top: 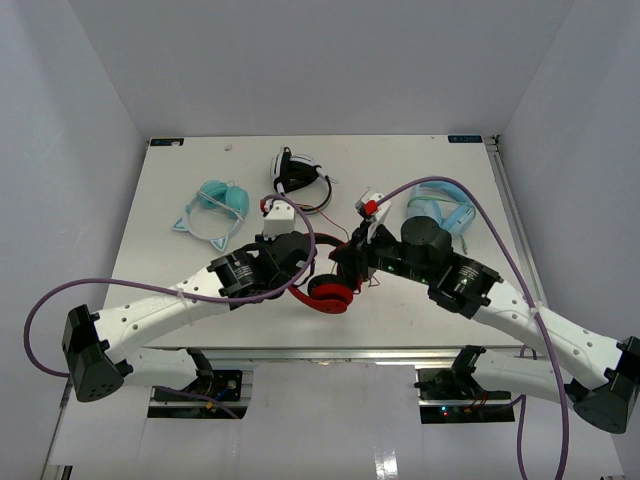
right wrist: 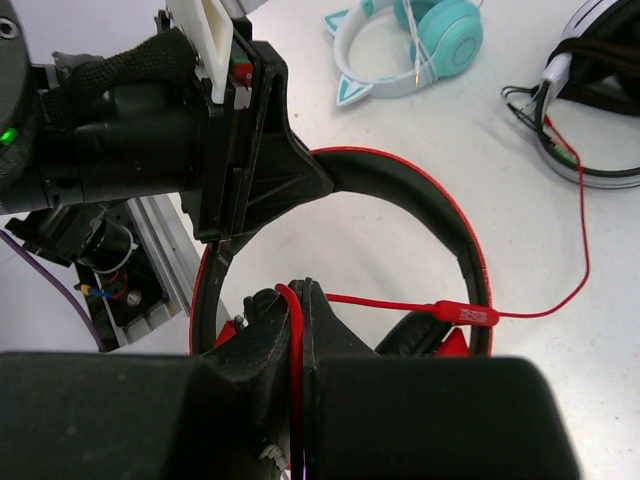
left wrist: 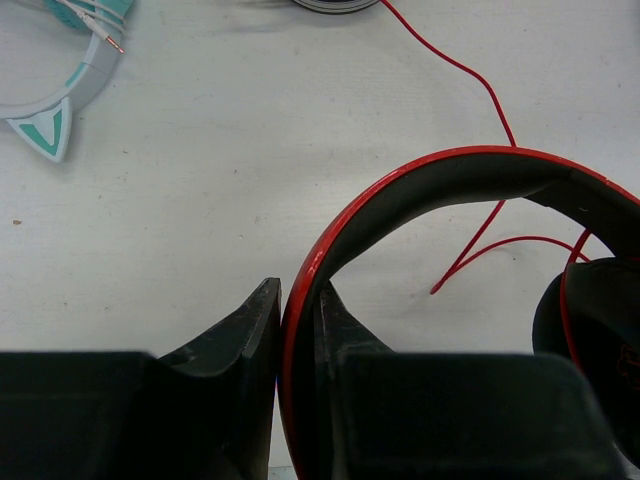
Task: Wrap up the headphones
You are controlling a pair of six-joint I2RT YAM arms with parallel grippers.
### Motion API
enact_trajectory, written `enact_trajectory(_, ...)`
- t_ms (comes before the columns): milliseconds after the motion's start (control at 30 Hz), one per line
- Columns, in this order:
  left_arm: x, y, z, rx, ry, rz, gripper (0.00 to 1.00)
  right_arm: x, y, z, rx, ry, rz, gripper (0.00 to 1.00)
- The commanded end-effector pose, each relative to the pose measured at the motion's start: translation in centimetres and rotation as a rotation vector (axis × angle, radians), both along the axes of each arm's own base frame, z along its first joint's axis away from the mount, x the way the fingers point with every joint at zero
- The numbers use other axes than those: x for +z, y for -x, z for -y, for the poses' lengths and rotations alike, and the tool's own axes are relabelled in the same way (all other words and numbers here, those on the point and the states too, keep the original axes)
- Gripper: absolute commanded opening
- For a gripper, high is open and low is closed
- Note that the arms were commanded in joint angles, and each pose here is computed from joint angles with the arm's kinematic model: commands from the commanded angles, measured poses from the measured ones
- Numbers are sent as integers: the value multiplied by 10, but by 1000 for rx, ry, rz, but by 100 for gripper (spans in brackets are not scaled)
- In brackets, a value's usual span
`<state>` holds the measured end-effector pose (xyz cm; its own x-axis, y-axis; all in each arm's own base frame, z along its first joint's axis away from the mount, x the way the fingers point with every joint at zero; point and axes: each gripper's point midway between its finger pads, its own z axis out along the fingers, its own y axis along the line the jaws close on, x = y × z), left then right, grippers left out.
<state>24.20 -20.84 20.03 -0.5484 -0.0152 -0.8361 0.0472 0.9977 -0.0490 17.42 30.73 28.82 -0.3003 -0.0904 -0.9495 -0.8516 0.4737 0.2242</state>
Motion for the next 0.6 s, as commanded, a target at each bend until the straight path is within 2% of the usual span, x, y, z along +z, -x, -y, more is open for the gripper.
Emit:
enact_trajectory(0,19,-9,4,54,102,68,0,34,12,-18,96,-112,11,8)
enact_trajectory(233,27,-16,7,94,120,88,0,27,32,-17,170,-165,-20,8)
enact_trajectory(400,27,-19,12,112,139,83,0,25,42,-19,208,-185,-45,13)
enact_trajectory(567,30,-21,16,133,173,84,0,14,48,-21,218,-192,-73,11)
